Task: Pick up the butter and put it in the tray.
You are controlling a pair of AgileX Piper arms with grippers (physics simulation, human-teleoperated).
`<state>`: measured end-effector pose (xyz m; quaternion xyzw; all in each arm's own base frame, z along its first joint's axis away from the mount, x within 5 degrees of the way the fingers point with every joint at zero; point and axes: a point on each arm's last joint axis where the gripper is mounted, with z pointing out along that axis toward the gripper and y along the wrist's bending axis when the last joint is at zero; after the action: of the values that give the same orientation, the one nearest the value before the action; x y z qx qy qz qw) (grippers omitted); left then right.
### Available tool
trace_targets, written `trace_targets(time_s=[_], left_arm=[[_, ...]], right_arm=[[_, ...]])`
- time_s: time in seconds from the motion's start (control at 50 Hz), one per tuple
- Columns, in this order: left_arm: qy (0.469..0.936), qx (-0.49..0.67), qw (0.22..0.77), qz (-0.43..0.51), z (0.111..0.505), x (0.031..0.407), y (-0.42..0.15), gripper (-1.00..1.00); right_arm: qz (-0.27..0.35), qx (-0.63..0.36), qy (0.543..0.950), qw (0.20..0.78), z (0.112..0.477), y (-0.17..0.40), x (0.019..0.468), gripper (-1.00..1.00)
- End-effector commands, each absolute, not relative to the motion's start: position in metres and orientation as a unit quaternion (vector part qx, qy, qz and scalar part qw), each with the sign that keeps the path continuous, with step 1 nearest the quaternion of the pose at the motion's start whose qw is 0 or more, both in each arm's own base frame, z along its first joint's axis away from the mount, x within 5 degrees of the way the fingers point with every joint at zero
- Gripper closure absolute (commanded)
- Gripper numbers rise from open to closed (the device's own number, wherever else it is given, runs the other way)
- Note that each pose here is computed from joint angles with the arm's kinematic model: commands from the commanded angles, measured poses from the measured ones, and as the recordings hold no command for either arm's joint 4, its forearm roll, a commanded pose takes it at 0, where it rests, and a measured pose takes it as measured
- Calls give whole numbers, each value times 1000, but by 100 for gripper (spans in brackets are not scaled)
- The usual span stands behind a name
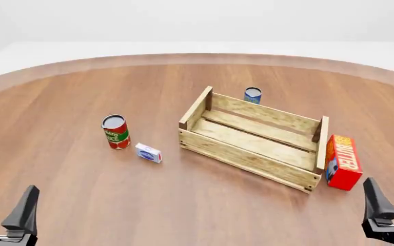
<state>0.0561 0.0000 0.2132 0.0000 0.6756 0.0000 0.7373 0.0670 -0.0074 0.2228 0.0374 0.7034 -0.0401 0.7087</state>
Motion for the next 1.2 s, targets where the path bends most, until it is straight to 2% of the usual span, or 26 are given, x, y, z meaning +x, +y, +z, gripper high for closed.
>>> trace_targets(time_s=[0.02,0.46,1.2], left_arm=[[676,0,737,0,213,56,0,-100],[676,0,737,0,213,56,0,-100],[676,0,737,0,213,56,0,-100]], right_arm=[[-65,46,718,691,223,-12,73,-100],[-81,52,733,673,207,-16,83,-100],[-88,61,742,662,200,-23,107,-100]])
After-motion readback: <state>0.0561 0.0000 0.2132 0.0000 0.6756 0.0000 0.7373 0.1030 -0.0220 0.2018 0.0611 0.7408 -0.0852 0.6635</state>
